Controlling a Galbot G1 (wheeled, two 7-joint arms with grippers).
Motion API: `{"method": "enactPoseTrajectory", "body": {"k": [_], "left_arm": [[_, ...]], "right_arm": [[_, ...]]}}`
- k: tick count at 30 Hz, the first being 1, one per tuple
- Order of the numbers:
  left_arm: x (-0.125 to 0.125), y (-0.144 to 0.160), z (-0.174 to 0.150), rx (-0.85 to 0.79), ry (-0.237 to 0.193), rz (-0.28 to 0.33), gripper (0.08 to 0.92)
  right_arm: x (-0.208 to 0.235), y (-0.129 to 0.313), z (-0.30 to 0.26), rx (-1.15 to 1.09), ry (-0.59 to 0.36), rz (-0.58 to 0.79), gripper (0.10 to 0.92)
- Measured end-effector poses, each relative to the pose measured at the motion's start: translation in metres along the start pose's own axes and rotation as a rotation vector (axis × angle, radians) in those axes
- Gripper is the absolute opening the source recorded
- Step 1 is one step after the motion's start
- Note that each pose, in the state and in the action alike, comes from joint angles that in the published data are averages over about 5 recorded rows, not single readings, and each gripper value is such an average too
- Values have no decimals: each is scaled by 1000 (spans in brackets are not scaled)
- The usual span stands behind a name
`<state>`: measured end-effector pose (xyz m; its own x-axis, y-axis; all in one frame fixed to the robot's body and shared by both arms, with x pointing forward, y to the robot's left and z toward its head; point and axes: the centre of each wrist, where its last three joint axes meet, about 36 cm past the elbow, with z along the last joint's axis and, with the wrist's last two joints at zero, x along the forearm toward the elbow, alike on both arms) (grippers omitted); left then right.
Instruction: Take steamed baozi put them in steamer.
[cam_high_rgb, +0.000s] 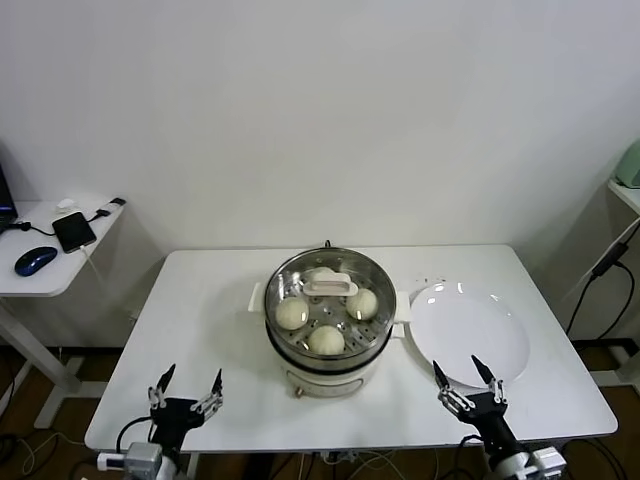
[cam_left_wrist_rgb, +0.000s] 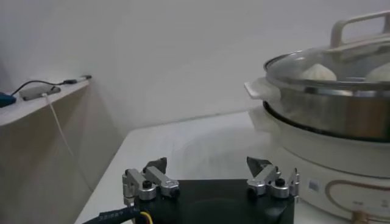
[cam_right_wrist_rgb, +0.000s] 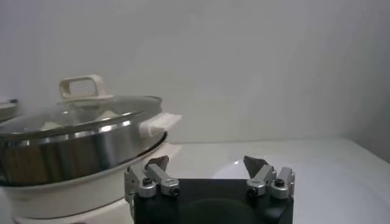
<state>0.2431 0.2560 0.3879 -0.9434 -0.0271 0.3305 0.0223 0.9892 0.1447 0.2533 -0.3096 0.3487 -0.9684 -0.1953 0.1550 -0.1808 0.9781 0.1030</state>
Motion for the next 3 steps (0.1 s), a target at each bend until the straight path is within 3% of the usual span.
{"method": "enactPoseTrajectory", "body": {"k": [3], "left_arm": [[3,1,0,5,4,0,823]], "right_arm": [[2,0,-1,6,1,-4,823]]}}
